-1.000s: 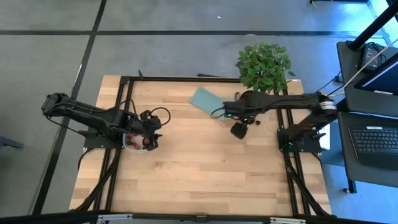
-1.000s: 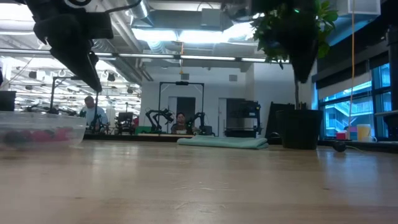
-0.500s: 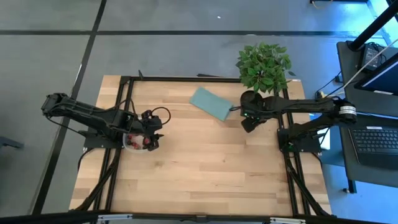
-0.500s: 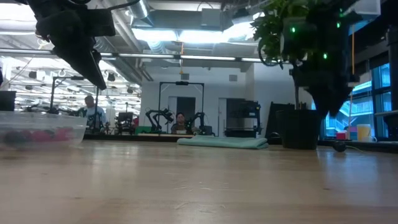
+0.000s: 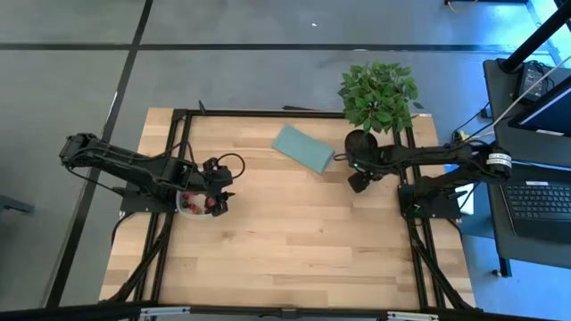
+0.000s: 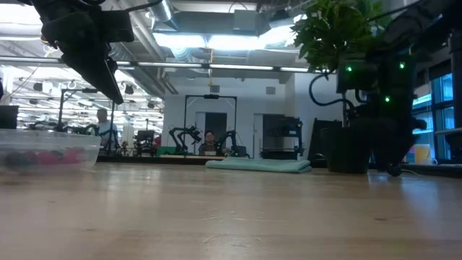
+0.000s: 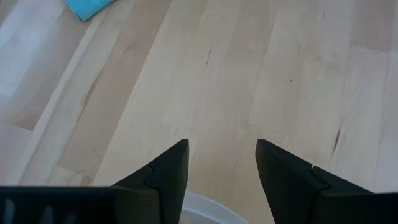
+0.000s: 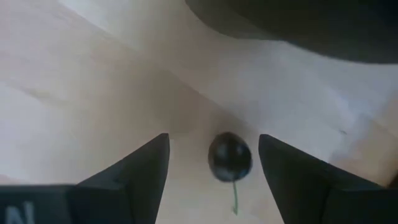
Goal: Pick and placing Produce into tupperware
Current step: Put the black cherry into the transparent bin
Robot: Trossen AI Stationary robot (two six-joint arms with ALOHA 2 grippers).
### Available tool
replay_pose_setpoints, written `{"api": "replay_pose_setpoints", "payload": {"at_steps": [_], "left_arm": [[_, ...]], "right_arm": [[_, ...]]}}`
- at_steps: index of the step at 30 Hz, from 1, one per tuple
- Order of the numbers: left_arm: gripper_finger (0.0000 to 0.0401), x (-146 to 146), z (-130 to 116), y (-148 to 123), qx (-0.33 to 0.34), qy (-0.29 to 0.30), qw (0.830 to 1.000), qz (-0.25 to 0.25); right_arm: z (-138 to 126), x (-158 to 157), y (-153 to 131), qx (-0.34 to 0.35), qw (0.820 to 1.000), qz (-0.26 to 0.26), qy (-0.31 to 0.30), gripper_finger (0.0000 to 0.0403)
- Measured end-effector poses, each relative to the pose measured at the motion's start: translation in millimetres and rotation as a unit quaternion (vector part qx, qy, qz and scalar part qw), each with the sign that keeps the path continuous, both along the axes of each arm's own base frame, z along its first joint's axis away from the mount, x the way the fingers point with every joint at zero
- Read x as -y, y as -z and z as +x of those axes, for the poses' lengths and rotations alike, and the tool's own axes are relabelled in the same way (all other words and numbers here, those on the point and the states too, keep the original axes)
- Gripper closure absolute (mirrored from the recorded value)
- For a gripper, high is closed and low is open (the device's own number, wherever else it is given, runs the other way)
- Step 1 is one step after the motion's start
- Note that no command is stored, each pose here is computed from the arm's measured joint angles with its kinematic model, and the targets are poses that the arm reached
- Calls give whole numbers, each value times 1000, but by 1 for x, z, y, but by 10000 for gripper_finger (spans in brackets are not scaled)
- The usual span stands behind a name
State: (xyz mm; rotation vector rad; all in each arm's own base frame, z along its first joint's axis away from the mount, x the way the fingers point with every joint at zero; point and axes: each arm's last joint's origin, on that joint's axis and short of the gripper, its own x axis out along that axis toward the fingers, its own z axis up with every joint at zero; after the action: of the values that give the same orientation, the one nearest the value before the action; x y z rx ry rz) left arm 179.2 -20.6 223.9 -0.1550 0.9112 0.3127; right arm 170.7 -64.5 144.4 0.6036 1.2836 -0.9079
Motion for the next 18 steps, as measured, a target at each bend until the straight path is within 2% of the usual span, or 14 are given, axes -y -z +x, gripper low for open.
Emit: {"api": "replay_pose_setpoints", "payload": {"at_steps": [11,18], "left_arm": [[223,0,0,0,0,0,1000,0],[223,0,0,0,0,0,1000,0]], "right_arm": [[-11,2,14,1,1000,2,26,159],[-9,2,14,4,1000,4,25,220]]}}
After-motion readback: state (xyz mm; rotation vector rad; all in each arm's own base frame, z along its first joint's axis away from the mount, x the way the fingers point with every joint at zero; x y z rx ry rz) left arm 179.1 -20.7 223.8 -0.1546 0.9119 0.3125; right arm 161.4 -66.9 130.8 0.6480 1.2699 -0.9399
